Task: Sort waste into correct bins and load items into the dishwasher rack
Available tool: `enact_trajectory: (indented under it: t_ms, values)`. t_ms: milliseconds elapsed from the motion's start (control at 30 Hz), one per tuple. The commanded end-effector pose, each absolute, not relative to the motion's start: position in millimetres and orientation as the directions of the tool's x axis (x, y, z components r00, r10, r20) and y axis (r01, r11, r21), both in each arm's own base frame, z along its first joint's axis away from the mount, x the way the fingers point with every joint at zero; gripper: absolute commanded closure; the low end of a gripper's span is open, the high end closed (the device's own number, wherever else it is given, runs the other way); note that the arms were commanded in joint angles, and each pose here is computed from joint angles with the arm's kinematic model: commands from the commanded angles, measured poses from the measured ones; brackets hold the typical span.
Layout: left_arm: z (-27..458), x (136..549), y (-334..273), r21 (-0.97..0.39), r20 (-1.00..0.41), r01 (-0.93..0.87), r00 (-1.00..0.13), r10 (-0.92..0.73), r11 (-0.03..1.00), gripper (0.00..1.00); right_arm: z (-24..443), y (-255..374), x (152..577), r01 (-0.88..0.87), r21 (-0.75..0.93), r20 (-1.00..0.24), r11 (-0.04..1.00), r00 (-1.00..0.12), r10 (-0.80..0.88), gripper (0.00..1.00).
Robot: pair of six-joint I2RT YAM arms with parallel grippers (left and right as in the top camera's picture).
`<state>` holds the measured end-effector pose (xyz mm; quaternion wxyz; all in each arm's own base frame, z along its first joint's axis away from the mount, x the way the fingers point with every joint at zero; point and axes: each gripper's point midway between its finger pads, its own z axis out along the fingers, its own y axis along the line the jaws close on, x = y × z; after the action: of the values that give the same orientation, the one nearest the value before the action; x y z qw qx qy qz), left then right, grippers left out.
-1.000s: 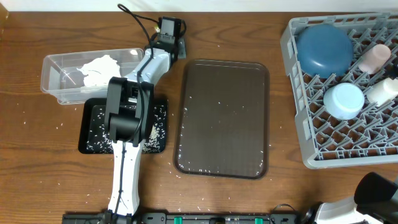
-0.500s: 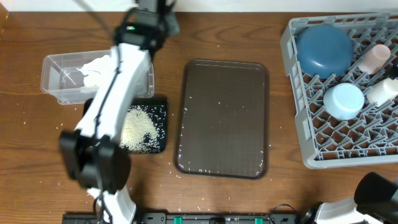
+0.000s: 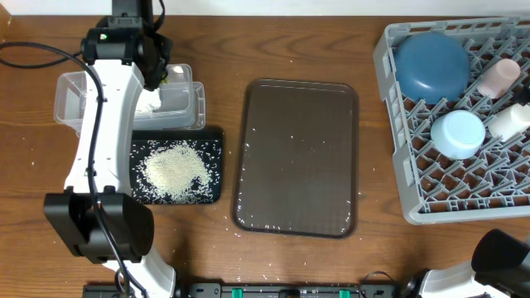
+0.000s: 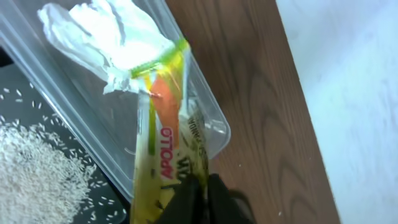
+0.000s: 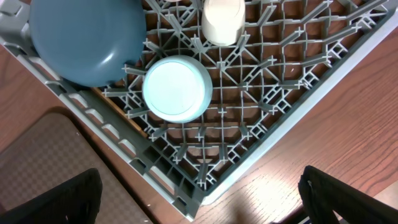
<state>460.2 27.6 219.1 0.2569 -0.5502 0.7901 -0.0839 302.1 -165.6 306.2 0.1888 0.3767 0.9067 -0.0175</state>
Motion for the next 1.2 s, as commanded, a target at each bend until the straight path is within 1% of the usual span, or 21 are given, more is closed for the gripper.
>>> enact_trajectory:
  t_ms: [0, 67, 100, 133, 200, 267, 333, 400, 433, 467, 500, 567, 633, 700, 833, 867, 933, 1000, 1167]
  values:
    - [205.5, 458.9, 41.5, -0.391, -0.307, -0.866, -0.195, -0.932, 0.310, 0.63, 303.6, -168.4, 301.5, 0.691, 0.099, -0.350, 0.716, -0.650, 0.675, 0.01]
    - [205.2, 458.7, 45.0, -0.389, -0.310, -0.869, -0.188, -0.932, 0.305, 0.43, 303.6, -168.4, 301.5, 0.691, 0.099, -0.350, 0.716, -0.650, 0.675, 0.01]
    - [205.3, 458.7, 46.2, -0.390, -0.310, -0.870, -0.185, -0.933, 0.302, 0.36, 303.6, -168.4, 301.5, 0.691, 0.099, -0.350, 0.716, -0.650, 0.675, 0.01]
    - [205.4, 458.7, 48.1, -0.391, -0.310, -0.871, -0.181, -0.933, 0.299, 0.33, 303.6, -168.4, 301.5, 0.691, 0.099, -0.350, 0.716, -0.650, 0.675, 0.01]
    - [205.3, 458.2, 50.8, -0.390, -0.310, -0.873, -0.176, -0.934, 0.294, 0.31, 303.6, -168.4, 301.5, 0.691, 0.099, -0.350, 0.716, -0.650, 0.675, 0.01]
    - [205.6, 457.6, 55.2, -0.386, -0.321, -0.876, -0.167, -0.932, 0.289, 0.31, 303.6, -168.4, 301.5, 0.691, 0.099, -0.350, 0.716, -0.650, 0.675, 0.01]
    - [206.4, 458.7, 55.7, -0.383, -0.332, -0.871, -0.179, -0.926, 0.306, 0.31, 303.6, -168.4, 301.5, 0.691, 0.099, -0.350, 0.716, -0.650, 0.675, 0.01]
    - [207.1, 462.2, 49.5, -0.379, -0.341, -0.845, -0.251, -0.906, 0.377, 0.34, 303.6, -168.4, 301.5, 0.691, 0.099, -0.350, 0.716, -0.650, 0.675, 0.01]
    - [207.3, 465.4, 41.5, -0.372, -0.350, -0.809, -0.332, -0.876, 0.456, 0.36, 303.6, -168.4, 301.5, 0.691, 0.099, -0.350, 0.716, -0.650, 0.675, 0.01]
    - [207.7, 470.4, 34.2, -0.364, -0.371, -0.764, -0.405, -0.835, 0.533, 0.41, 303.6, -168.4, 301.5, 0.691, 0.099, -0.350, 0.716, -0.650, 0.675, 0.01]
    - [208.6, 479.9, 23.5, -0.348, -0.415, -0.682, -0.503, -0.758, 0.643, 0.45, 303.6, -168.4, 301.5, 0.691, 0.099, -0.350, 0.716, -0.650, 0.675, 0.01]
    - [205.6, 491.9, 5.3, -0.300, -0.474, -0.536, -0.634, -0.611, 0.789, 0.54, 303.6, -168.4, 301.5, 0.691, 0.099, -0.350, 0.716, -0.650, 0.675, 0.01]
    - [194.9, 498.7, -9.0, -0.247, -0.497, -0.447, -0.703, -0.508, 0.860, 0.65, 303.6, -168.4, 301.5, 0.691, 0.099, -0.350, 0.716, -0.650, 0.675, 0.01]
    - [178.0, 501.1, -19.2, -0.223, -0.477, -0.429, -0.735, -0.482, 0.875, 0.75, 303.6, -168.4, 301.5, 0.691, 0.099, -0.350, 0.716, -0.650, 0.675, 0.01]
    - [142.4, 503.1, -25.3, -0.191, -0.418, -0.445, -0.770, -0.482, 0.875, 0.81, 303.6, -168.4, 301.5, 0.691, 0.099, -0.350, 0.716, -0.650, 0.675, 0.01]
    - [136.1, 502.6, -25.3, -0.186, -0.405, -0.453, -0.773, -0.488, 0.872, 0.86, 303.6, -168.4, 301.5, 0.691, 0.099, -0.350, 0.716, -0.650, 0.675, 0.01]
    - [127.5, 502.3, -23.6, -0.175, -0.390, -0.461, -0.779, -0.491, 0.870, 0.91, 303.6, -168.4, 301.5, 0.691, 0.099, -0.350, 0.716, -0.650, 0.675, 0.01]
    - [125.8, 502.7, -18.9, -0.156, -0.399, -0.472, -0.774, -0.492, 0.868, 0.93, 303.6, -168.4, 301.5, 0.691, 0.099, -0.350, 0.716, -0.650, 0.675, 0.01]
    - [133.3, 503.4, -15.1, -0.149, -0.422, -0.477, -0.762, -0.492, 0.866, 0.94, 303.6, -168.4, 301.5, 0.691, 0.099, -0.350, 0.716, -0.650, 0.675, 0.01]
